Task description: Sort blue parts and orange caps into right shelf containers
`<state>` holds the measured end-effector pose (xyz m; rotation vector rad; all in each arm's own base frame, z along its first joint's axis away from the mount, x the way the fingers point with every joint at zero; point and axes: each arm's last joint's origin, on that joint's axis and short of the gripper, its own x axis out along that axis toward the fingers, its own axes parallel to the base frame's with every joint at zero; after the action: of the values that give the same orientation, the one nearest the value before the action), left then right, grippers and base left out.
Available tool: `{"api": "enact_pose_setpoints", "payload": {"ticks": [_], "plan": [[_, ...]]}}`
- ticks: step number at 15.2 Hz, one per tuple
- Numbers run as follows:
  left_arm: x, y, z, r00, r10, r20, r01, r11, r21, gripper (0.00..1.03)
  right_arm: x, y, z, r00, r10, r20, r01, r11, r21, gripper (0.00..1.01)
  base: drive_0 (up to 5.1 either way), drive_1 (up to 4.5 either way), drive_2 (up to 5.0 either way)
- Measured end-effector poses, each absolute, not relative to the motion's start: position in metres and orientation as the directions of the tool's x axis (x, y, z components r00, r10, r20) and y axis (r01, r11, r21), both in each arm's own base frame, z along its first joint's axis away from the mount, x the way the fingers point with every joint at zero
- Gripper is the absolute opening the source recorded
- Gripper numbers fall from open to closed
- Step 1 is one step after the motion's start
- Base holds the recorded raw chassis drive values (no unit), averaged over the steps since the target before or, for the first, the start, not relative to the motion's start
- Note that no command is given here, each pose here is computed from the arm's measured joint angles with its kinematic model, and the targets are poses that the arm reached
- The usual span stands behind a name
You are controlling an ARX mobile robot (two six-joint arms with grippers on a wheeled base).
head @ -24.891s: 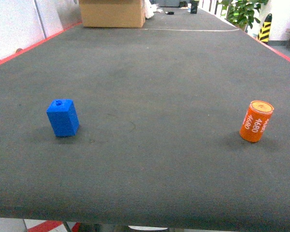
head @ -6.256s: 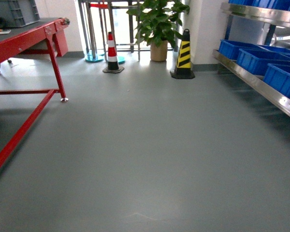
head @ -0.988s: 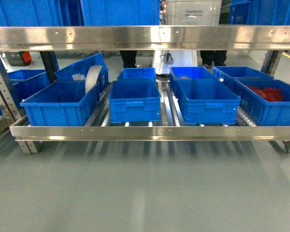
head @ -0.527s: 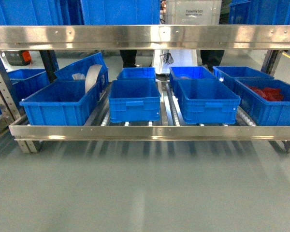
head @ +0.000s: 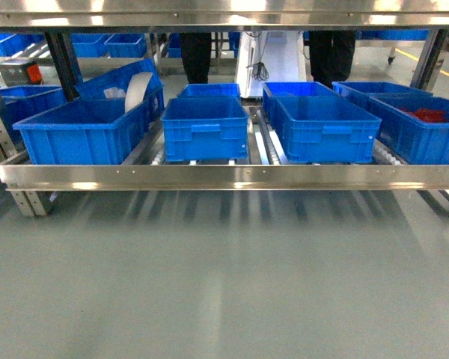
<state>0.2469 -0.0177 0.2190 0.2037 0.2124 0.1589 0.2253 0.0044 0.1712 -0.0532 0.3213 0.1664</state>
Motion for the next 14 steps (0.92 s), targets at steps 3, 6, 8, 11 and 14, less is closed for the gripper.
{"api": "enact_pose_setpoints", "payload": {"ticks": [3,6,8,11,14], "plan": [[0.2469,-0.0177,0.2190,0.965,0.177,-0.192,-0.134,0.967,0.217,0.44,0.2253,0.0044,0.1711,0.935,0.154,-0.320,-0.171,0.985,-0.025,0.44,0.0,0.00,0.0],[0.2469,-0.0177,0.2190,0.965,0.177,-0.193,-0.134,0.967,0.217,0.44,0.2253,0.0044,0.1712,0.935,0.154,-0.319,-0.171,0.985,-0.026,0.44,0.0,0.00,0.0],[0.2469,-0.0177,0.2190,0.965,0.178,-0.193,-0.135,0.967,0.217,0.44,0.2253,0.0044,0.1711,0.935,0.154,-0.319,-0.171,0.985,-0.025,0.44,0.0,0.00,0.0],[0.2469,-0.0177,0.2190,0.965,0.177,-0.193,-0.134,0.967,0.217,0.44,0.2253,0.0044,0.1712,0.935,0.154,-0.319,-0.171,0.985,-0.026,0.44,0.0,0.00,0.0],[0.2468,-0.0177,0.2187,0.965,0.177,-0.195,-0.133,0.967,0.218,0.44,0.2252,0.0044,0.1709,0.934,0.155,-0.321,-0.172,0.985,-0.025,0.44,0.0,0.00,0.0]]}}
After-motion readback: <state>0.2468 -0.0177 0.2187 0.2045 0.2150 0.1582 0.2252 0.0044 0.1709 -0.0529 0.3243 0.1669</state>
